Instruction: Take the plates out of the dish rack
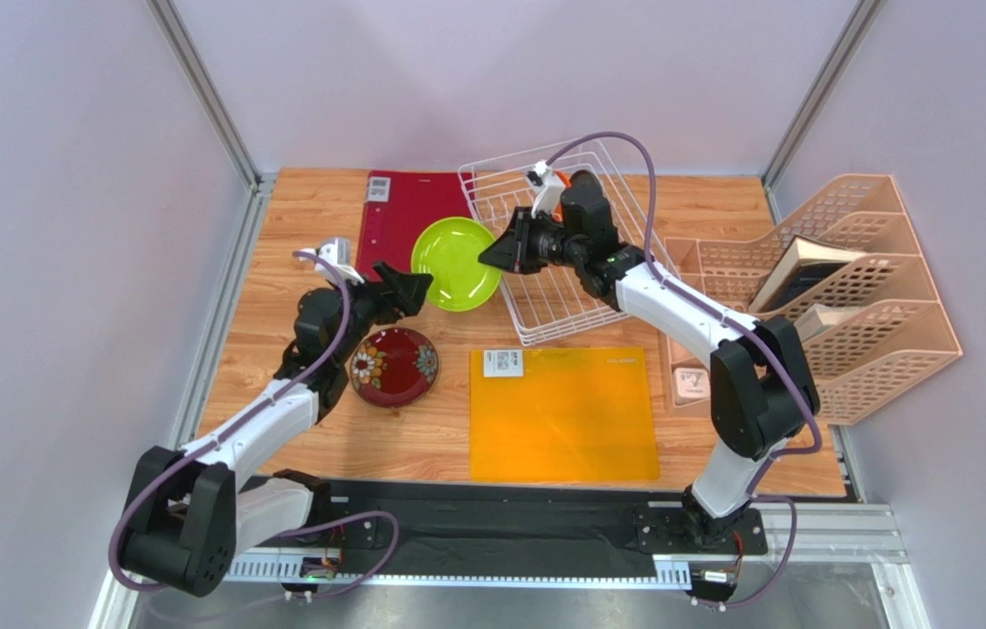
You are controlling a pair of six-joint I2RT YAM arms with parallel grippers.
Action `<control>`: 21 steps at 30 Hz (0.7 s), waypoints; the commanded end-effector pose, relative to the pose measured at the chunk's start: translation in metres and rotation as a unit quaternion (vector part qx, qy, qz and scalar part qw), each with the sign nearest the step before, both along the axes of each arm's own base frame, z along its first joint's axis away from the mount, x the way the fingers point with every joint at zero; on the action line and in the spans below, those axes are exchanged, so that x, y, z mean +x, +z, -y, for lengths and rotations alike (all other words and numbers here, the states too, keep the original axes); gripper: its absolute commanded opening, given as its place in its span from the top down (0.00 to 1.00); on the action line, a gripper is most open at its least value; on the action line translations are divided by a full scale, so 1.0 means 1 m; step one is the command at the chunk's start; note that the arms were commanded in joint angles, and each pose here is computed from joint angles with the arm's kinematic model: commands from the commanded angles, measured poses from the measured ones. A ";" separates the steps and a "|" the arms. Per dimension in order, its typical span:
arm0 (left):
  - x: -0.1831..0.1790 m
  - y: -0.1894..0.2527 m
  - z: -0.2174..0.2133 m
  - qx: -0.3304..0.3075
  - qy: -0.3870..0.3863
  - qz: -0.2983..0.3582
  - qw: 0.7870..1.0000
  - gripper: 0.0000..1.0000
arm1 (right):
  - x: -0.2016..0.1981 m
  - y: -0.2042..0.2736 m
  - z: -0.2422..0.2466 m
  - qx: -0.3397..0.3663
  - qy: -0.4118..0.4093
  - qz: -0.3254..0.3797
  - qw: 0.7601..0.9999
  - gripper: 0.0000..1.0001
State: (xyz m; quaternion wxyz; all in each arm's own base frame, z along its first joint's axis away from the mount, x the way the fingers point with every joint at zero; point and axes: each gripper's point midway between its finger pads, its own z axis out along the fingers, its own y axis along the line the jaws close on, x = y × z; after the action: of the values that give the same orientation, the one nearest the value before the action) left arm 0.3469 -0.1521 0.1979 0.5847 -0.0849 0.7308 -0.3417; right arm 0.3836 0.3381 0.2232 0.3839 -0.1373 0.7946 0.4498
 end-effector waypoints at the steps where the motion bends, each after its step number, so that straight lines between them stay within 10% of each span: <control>1: 0.018 0.026 0.005 0.003 -0.001 0.043 0.999 0.10 | -0.006 0.041 -0.018 0.061 0.046 0.031 0.997 1.00; 5: 0.024 0.021 0.008 0.001 -0.004 0.046 0.999 0.22 | -0.017 0.048 -0.023 0.079 0.076 0.024 0.994 1.00; 12: 0.026 0.023 0.010 -0.005 -0.008 0.055 0.998 0.70 | -0.025 0.048 -0.034 0.093 0.128 0.007 0.987 1.00; 21: 0.021 0.022 0.017 -0.019 -0.028 0.066 0.997 0.51 | -0.030 0.043 -0.044 0.115 0.172 -0.012 0.978 1.00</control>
State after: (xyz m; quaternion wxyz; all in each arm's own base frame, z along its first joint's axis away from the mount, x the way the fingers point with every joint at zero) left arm 0.3691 -0.1626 0.2086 0.6078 -0.0708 0.7034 -0.3617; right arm 0.3709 0.3640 0.2179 0.3041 -0.1652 0.7666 0.5409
